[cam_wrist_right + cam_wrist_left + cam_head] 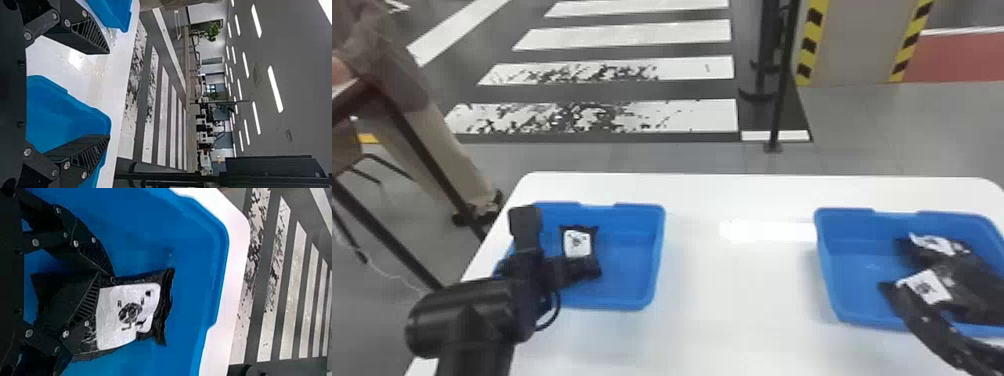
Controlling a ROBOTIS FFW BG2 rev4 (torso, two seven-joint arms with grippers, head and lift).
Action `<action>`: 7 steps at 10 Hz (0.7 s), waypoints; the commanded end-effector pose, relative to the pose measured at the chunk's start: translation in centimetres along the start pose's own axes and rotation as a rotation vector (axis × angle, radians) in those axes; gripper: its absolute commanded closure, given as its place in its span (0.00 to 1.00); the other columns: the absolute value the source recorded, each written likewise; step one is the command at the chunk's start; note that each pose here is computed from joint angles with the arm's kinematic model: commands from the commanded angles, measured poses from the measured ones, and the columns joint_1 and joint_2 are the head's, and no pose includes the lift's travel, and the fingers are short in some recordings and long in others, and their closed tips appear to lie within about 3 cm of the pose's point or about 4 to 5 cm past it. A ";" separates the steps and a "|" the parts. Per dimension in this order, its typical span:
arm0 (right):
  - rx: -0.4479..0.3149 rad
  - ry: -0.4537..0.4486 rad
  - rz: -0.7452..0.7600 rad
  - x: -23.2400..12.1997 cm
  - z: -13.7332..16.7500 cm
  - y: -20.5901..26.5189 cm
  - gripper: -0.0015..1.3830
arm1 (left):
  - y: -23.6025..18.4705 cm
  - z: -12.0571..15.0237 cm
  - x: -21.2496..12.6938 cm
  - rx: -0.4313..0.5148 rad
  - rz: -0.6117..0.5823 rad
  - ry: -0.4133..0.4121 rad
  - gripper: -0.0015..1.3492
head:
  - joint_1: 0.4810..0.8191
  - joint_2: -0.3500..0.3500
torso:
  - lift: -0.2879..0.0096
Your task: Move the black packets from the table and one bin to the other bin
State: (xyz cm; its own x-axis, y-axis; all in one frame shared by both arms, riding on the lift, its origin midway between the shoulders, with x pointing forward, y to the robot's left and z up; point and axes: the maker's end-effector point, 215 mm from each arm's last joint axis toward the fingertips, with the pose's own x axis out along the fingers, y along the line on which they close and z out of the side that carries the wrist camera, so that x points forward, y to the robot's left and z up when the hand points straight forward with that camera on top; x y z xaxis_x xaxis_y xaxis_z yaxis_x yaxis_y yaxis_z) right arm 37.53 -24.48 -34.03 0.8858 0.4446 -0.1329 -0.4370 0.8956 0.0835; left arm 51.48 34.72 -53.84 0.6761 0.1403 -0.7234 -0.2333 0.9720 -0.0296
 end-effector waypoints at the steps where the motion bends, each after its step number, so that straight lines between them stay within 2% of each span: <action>1: 0.005 0.002 -0.001 -0.1 -0.2 0.0 0.21 | -0.3 1.6 -0.5 0.004 -0.002 -0.087 0.90 | 0.63 0.69 | 0.60; 2: 0.009 0.005 -0.002 -0.2 -0.4 0.0 0.21 | -0.2 3.5 -1.6 0.001 0.013 -0.167 0.90 | 0.63 0.68 | 0.60; 4: 0.009 0.007 -0.004 -0.2 -0.5 -0.2 0.21 | 0.0 4.1 -2.0 0.006 0.019 -0.189 0.90 | 0.63 0.68 | 0.60; 5: 0.012 0.008 -0.005 -0.2 -0.6 -0.2 0.21 | -0.3 5.0 -2.2 0.005 0.000 -0.225 0.72 | 0.63 0.68 | 0.60; 6: 0.014 0.012 -0.004 -0.3 -0.7 -0.2 0.20 | -1.0 5.3 -2.8 -0.008 -0.035 -0.224 0.33 | 0.63 0.68 | 0.60; 7: 0.019 0.021 -0.004 -0.3 -1.0 -0.2 0.21 | -1.7 5.8 -4.5 -0.011 -0.056 -0.245 0.01 | 0.63 0.68 | 0.60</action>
State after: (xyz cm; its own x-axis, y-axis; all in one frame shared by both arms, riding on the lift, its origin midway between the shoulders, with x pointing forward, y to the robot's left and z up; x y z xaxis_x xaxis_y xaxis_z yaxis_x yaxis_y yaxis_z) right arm 37.21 -24.75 -34.89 0.8846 0.4414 -0.1504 -0.4307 0.8970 0.0996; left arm 53.18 33.94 -47.31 0.8298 0.1383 -0.5406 -0.2044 0.9768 -0.0639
